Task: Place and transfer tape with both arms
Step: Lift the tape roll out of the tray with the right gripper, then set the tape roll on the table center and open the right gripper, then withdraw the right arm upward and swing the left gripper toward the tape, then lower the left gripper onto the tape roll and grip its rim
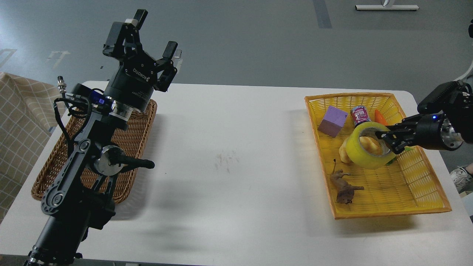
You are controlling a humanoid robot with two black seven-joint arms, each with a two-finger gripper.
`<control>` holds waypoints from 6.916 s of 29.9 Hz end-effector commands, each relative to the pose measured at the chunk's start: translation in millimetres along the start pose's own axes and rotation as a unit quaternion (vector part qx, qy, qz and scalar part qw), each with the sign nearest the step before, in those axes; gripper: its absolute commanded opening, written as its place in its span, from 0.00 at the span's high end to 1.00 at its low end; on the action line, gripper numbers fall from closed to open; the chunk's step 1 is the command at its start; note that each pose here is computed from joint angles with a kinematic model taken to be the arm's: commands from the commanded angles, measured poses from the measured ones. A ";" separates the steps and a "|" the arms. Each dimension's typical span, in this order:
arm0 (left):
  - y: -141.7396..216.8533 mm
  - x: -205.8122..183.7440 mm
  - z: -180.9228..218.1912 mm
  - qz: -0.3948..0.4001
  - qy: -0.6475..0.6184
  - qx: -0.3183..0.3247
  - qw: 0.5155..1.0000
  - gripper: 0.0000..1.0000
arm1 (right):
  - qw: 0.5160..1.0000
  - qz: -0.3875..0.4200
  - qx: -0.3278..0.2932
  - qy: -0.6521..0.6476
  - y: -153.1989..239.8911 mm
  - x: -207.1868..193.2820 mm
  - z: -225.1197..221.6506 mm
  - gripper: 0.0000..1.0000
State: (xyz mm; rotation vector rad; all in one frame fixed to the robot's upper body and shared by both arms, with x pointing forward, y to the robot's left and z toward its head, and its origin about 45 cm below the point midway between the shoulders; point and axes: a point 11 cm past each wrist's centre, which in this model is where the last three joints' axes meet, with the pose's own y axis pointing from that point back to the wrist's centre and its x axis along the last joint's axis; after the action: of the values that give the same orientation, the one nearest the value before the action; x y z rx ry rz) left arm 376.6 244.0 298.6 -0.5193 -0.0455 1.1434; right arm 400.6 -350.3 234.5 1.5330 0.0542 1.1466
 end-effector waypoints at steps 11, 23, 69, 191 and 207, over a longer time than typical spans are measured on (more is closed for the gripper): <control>0.3 -4.1 -3.6 -0.003 0.004 0.004 1.000 0.01 | 0.996 0.055 0.072 0.027 -63.5 85.5 -64.1 1.00; -0.1 -1.6 -0.9 -0.004 -0.002 0.003 1.000 0.01 | 0.993 0.060 0.102 0.024 -109.6 126.4 -110.8 1.00; 10.5 9.6 7.7 -0.003 -0.019 0.003 1.000 0.01 | 0.979 0.061 0.186 0.057 -152.9 119.9 -205.6 0.89; 21.9 -11.6 -58.6 -0.263 -0.532 0.218 0.774 0.01 | 0.526 0.567 0.425 -0.470 99.6 200.4 -57.3 0.00; 41.4 -18.2 -88.8 -0.429 -0.612 0.209 0.631 0.02 | 0.526 0.570 0.430 -0.462 105.0 206.5 -58.1 0.00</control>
State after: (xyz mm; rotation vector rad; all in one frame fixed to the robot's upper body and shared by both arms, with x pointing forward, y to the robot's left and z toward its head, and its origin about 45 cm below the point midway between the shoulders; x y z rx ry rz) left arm 356.7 210.3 212.7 0.7434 -1.0748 0.3573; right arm 413.3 -221.0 433.9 3.1210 -1.5684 1.0238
